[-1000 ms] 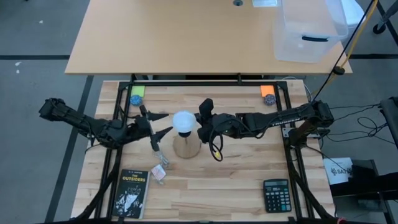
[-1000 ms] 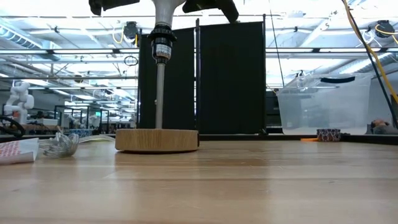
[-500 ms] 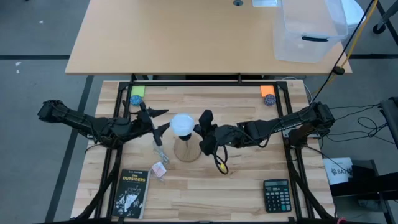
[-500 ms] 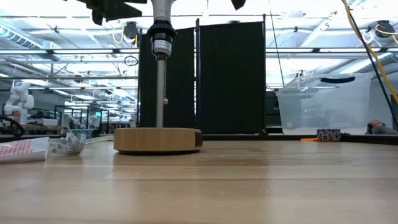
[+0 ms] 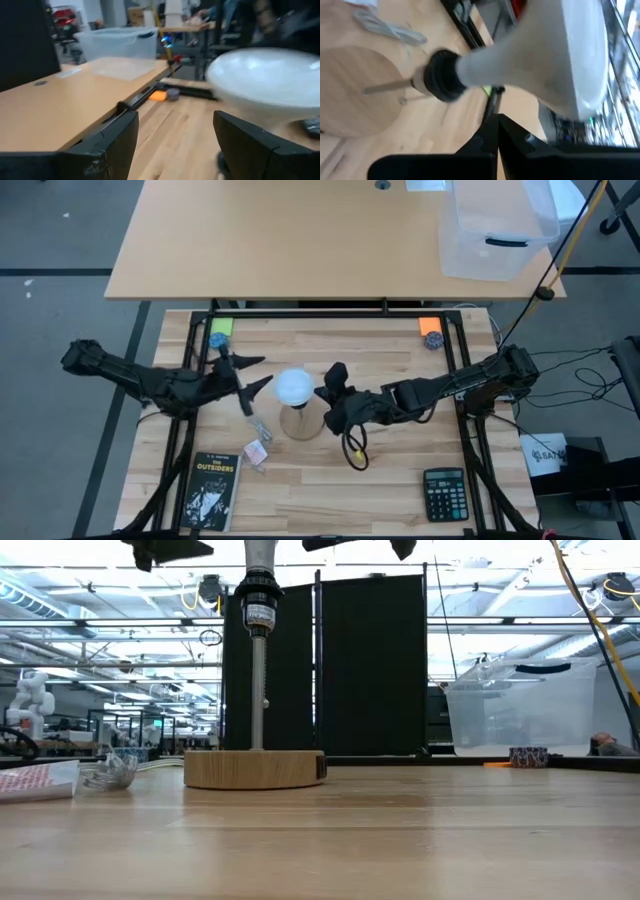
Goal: Screw lightbulb
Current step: Insert the lightbulb on the lamp
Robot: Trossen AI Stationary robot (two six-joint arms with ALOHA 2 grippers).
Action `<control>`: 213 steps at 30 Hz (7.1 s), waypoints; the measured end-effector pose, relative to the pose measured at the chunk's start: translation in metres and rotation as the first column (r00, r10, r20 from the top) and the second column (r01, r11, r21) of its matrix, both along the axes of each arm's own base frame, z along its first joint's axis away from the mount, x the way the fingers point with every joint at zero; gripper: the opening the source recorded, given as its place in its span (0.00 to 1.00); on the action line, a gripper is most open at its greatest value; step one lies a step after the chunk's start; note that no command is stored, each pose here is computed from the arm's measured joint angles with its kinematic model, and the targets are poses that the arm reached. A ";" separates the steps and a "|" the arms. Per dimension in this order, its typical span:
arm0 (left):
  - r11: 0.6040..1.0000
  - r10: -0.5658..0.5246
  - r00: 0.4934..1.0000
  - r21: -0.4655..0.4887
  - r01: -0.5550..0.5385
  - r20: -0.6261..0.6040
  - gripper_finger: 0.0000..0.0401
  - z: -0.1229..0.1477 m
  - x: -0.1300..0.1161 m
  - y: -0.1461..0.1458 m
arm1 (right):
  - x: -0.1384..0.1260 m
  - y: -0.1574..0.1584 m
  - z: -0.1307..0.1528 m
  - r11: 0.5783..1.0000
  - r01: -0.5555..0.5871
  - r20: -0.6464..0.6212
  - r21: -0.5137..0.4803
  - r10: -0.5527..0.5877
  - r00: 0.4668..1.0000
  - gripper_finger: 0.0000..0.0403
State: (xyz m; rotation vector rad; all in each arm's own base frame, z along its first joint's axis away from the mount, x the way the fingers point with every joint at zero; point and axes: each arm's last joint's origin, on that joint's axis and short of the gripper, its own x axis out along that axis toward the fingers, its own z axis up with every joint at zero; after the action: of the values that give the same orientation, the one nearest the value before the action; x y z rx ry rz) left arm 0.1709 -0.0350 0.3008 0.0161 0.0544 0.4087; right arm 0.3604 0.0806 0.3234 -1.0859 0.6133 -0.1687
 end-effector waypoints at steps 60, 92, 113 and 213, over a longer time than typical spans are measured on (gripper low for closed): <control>0.999 0.046 0.998 0.026 -0.048 0.048 0.66 0.005 -0.001 -0.010 | -0.004 0.025 0.007 0.996 -0.022 0.052 -0.086 0.026 0.998 0.00; 0.994 -0.103 0.993 0.030 0.102 0.053 0.66 0.002 0.009 -0.026 | 0.006 -0.004 0.018 0.976 0.070 0.103 -0.206 -0.049 0.993 0.00; 0.998 0.059 0.998 0.026 -0.059 0.014 0.66 -0.003 0.012 -0.011 | -0.001 0.023 0.018 0.983 -0.028 0.100 -0.182 0.047 0.994 0.00; 0.991 -0.093 0.995 0.095 0.094 -0.021 0.66 0.003 -0.020 -0.034 | -0.004 -0.019 -0.005 0.984 0.150 -0.015 0.097 -0.149 0.989 0.00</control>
State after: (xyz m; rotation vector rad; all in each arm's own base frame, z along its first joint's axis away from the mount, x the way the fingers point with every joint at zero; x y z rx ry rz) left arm 0.1506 -0.0695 0.3041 0.1168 0.0500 0.3170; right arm 0.3566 0.0617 0.3184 -0.9466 0.7040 -0.2622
